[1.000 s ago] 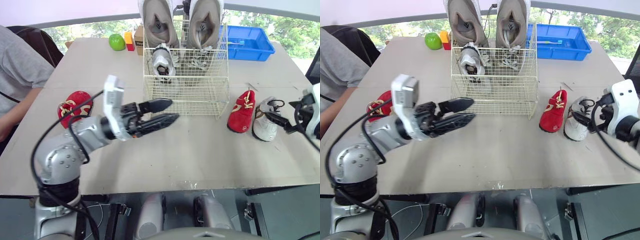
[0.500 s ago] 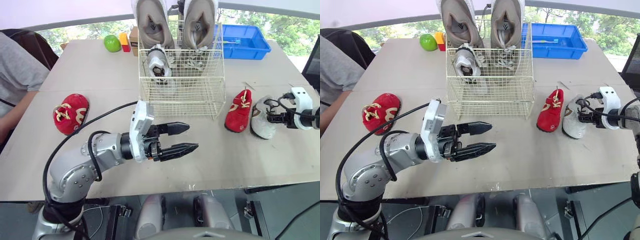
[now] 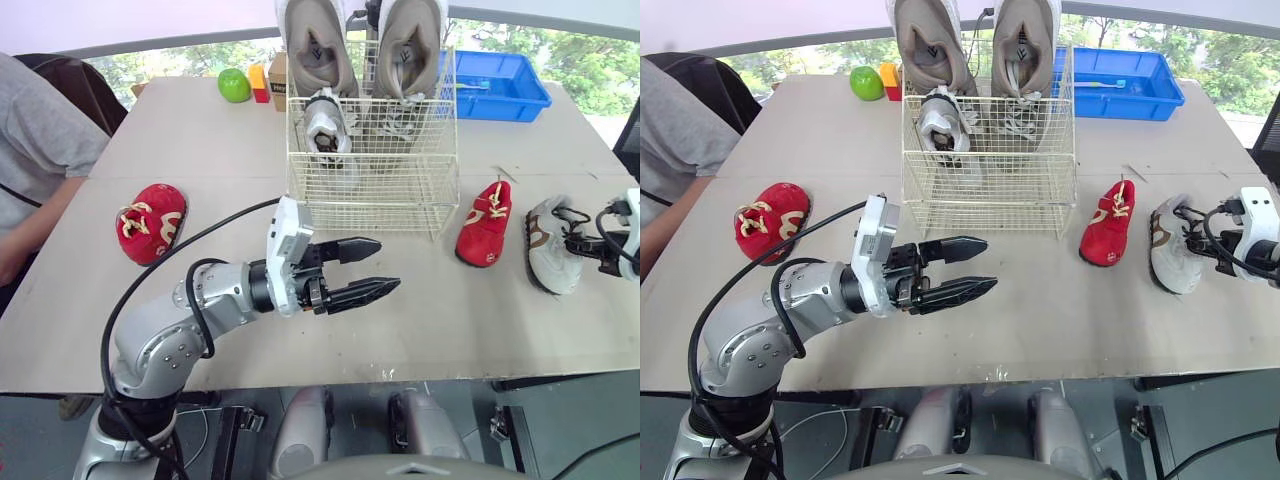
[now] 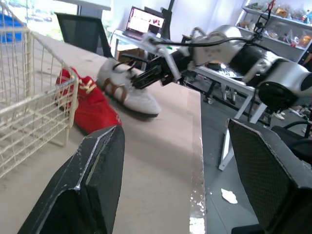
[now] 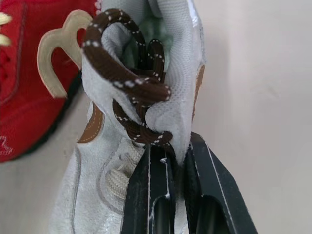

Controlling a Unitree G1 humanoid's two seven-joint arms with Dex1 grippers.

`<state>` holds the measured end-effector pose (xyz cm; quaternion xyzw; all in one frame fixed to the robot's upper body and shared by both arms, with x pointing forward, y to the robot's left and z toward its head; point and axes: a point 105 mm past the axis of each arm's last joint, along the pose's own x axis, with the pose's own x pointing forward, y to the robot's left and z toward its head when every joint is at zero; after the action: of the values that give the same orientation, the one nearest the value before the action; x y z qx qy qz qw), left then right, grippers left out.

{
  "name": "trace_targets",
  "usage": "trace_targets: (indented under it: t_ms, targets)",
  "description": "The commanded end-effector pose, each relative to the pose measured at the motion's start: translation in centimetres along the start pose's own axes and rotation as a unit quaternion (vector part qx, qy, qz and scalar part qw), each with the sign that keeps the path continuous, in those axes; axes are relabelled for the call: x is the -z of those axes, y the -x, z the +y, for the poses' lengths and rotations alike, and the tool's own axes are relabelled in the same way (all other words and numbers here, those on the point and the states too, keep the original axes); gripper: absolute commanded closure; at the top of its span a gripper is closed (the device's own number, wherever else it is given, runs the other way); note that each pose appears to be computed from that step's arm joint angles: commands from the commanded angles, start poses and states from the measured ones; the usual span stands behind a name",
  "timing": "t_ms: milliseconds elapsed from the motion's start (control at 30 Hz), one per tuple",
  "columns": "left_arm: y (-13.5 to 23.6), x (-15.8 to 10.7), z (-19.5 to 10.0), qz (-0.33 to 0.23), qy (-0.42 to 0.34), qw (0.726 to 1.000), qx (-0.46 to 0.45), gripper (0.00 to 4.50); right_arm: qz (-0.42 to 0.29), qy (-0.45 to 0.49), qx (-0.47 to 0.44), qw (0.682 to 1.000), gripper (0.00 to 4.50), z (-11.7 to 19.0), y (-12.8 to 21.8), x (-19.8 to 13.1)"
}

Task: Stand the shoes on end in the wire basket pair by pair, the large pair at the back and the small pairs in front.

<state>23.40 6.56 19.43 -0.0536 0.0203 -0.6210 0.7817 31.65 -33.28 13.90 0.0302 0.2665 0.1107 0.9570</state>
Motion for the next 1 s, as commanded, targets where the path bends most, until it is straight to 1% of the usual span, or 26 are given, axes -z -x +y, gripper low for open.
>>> trace_targets:
  t_ms: [33,67,133,200,300,367,467,533,600,667,767,800,867,900,1000]
  targets:
    - [-0.1,-0.3,-0.1,-0.006,-0.015,1.000,0.019,0.85,-0.144,0.016,-0.052,0.988,4.45,3.4,3.9,-5.6]
    - [-0.1,-0.2,0.0,-0.005,-0.016,1.000,0.021,0.85,-0.174,0.015,-0.069,0.982,4.45,4.4,4.9,-6.5]
    - [0.3,-0.2,0.4,-0.012,-0.010,1.000,0.012,0.85,-0.292,0.055,-0.117,0.948,4.45,8.9,8.0,-11.1]
    - [0.6,-0.2,0.8,-0.023,-0.009,1.000,-0.002,0.85,-0.372,0.096,-0.133,0.914,4.45,13.1,9.3,-14.5]
    - [1.0,0.1,1.7,-0.049,0.011,0.998,-0.027,0.85,-0.473,0.092,-0.154,0.863,4.45,17.6,9.2,-18.0]
    - [1.3,0.5,1.7,-0.046,-0.001,0.998,-0.035,0.85,-0.507,0.105,-0.087,0.851,4.45,18.7,7.2,-19.7]
    - [1.8,-0.1,2.1,-0.069,-0.009,0.995,-0.065,0.85,-0.557,0.131,-0.005,0.820,4.45,20.0,4.5,-20.8]
    - [2.0,-0.5,2.2,-0.075,-0.024,0.994,-0.076,0.85,-0.582,0.138,0.002,0.801,4.45,21.1,3.2,-20.5]
    - [3.1,-1.3,2.5,-0.088,-0.046,0.989,-0.112,0.85,-0.591,0.145,0.017,0.793,4.45,22.3,0.8,-19.0]
    - [4.2,-1.9,2.7,-0.101,-0.059,0.983,-0.140,0.85,-0.592,0.188,0.041,0.783,4.45,23.4,-1.2,-17.3]
    - [6.1,-2.2,2.9,-0.109,-0.069,0.975,-0.183,0.85,-0.572,0.211,0.039,0.792,4.45,24.6,-4.6,-14.2]
    - [6.6,-2.0,2.9,-0.101,-0.072,0.973,-0.194,0.85,-0.555,0.205,0.032,0.805,4.45,24.7,-5.9,-13.1]
    - [7.3,-1.8,2.9,-0.091,-0.075,0.971,-0.206,0.85,-0.521,0.229,0.015,0.822,4.45,25.4,-8.2,-11.1]
    - [7.5,-1.8,2.9,-0.087,-0.077,0.971,-0.211,0.85,-0.503,0.220,0.002,0.836,4.45,25.4,-9.1,-10.0]
    - [7.8,-1.9,3.0,-0.084,-0.079,0.969,-0.217,0.85,-0.474,0.203,-0.038,0.856,4.45,25.8,-10.1,-8.4]
